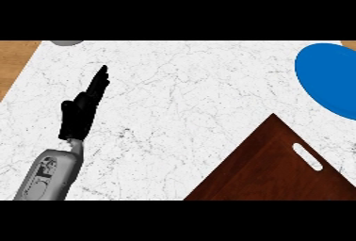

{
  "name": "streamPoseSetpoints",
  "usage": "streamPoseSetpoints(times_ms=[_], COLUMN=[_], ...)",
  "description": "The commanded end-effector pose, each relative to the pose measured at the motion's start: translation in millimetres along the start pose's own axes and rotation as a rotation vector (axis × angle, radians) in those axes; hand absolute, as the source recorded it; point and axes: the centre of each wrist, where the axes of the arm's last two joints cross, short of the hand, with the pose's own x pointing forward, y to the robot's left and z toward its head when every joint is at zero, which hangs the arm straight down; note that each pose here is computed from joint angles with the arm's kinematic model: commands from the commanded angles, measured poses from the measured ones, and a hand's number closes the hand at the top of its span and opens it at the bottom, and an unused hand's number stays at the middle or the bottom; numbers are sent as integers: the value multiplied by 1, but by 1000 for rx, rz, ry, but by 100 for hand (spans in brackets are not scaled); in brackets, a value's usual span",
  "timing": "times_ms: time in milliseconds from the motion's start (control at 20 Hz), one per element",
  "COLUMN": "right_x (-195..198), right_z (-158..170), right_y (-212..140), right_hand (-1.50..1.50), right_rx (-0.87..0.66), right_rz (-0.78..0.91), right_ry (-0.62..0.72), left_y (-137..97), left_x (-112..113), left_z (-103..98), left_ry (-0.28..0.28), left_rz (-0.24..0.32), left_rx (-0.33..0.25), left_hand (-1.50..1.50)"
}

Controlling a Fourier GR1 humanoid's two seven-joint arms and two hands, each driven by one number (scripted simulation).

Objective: Pick the cupcake from the tray and place it in the plate

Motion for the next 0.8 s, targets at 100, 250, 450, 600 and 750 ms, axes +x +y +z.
streamPoseSetpoints(times_ms=[100, 250, 450, 600, 750], right_x=[24, 16, 23, 28, 30], right_z=[-31, -24, -31, -35, -29], right_y=[37, 63, 89, 98, 130], right_hand=[150, 150, 150, -150, -150], right_rx=[88, 109, 172, 213, 192], right_rz=[131, 220, 121, 38, -20], right_ry=[9, 40, 158, 192, 200], left_y=[-1, -4, -6, -1, 0], left_x=[4, 3, 5, 0, 4], left_z=[-9, 1, 2, -4, -8], left_ry=[11, -4, -5, -4, -11], left_rz=[-16, 5, 1, -5, -3], left_rx=[7, -8, -24, -11, -10], left_hand=[0, 0, 0, 0, 0])
